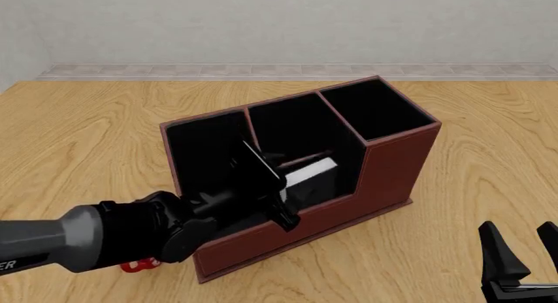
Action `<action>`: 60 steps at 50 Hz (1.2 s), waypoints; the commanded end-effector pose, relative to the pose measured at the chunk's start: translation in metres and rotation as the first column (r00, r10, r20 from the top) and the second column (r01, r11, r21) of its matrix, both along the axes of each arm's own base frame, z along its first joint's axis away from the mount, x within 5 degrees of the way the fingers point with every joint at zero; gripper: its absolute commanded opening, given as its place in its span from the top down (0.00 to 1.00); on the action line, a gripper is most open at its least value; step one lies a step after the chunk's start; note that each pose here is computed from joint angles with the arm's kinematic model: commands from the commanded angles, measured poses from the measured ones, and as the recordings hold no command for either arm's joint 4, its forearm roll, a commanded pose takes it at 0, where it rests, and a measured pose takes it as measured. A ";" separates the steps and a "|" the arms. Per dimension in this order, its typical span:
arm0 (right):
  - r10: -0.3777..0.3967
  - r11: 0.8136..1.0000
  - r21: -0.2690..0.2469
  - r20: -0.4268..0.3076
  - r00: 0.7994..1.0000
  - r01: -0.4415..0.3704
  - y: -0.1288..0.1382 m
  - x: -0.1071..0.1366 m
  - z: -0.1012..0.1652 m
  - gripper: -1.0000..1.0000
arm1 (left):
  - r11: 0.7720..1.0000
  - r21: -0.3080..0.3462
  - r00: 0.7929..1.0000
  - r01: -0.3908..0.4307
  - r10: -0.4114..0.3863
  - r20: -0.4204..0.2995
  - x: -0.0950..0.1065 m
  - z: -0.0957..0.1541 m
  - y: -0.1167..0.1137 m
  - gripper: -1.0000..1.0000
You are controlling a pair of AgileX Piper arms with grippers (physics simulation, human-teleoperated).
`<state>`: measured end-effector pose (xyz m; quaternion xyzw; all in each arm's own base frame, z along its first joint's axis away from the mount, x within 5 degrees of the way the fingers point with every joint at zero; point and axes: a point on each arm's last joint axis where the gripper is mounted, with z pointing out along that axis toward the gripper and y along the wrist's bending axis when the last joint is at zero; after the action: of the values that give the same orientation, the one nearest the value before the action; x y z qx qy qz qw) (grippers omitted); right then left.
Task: Pick up the book and place it in the back compartment of the caddy.
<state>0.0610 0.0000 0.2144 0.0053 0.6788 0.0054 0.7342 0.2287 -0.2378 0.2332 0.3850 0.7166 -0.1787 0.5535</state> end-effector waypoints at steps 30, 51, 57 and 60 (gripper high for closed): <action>0.000 1.000 0.000 0.000 1.000 0.000 0.000 0.000 0.000 0.00 | 1.000 -0.006 1.000 -0.013 0.013 0.005 -0.005 0.004 0.010 0.00; 0.000 1.000 0.000 0.000 1.000 0.000 0.000 0.000 0.000 0.00 | 0.999 -0.025 0.999 -0.046 0.046 0.010 -0.018 0.014 0.036 0.00; 0.000 1.000 0.000 0.000 1.000 0.000 0.000 0.000 0.000 0.00 | 0.998 -0.025 0.998 -0.054 0.055 0.013 -0.024 0.015 0.046 0.00; 0.000 1.000 0.000 0.000 1.000 0.000 0.000 0.000 0.000 0.00 | 0.998 -0.025 0.998 -0.066 0.066 0.019 -0.024 0.017 0.050 0.00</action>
<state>0.0610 0.0000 0.2144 0.0053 0.6788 0.0054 0.7343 0.2103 -0.2010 0.2469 0.3642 0.7201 -0.1714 0.5652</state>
